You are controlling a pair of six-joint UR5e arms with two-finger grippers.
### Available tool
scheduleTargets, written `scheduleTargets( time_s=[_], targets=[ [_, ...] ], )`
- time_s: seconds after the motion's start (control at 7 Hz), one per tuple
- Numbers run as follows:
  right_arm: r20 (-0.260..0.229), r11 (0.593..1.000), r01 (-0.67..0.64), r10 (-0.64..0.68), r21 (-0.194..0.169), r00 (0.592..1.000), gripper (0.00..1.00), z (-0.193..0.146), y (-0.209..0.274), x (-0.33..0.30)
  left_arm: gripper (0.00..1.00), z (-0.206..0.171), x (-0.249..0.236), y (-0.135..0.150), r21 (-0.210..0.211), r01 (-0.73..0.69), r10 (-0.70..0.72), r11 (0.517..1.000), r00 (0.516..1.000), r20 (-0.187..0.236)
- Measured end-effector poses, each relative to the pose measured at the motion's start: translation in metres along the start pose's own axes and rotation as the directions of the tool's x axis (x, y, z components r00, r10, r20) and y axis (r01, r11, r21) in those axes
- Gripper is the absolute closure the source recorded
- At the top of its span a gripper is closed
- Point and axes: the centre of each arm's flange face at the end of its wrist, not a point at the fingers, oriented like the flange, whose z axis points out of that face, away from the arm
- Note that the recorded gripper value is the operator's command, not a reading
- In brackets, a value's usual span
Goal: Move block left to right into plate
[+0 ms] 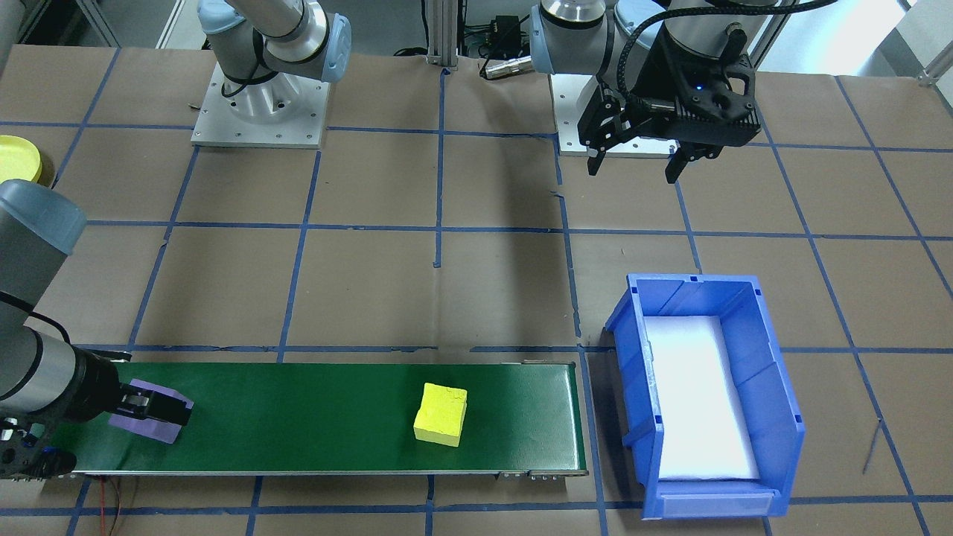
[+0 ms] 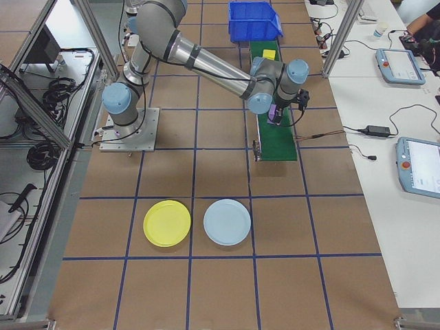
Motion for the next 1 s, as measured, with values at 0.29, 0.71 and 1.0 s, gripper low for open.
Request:
scheduleTargets(
  time_s=[0.29,0.71,1.0],
  targets=[
    [-0.056,1.0,0.013,-0.012,0.012,0.998,0.76,-0.012,-0.002,0.014,0.0,-0.001,0.001,0.001,0.002,-0.001,0.001,1.0,1.0,-0.003],
    [-0.114,0.991,0.132,-0.129,0.022,0.985,0.76,-0.065,0.005,0.143,0.0,-0.011,-0.01,0.007,-0.029,0.011,-0.009,1.0,0.996,0.085],
    [-0.13,0.977,0.215,-0.214,-0.008,0.968,0.76,-0.084,0.035,0.278,0.0,-0.014,-0.021,0.011,-0.055,0.02,-0.012,0.998,0.989,0.149]
  ],
)
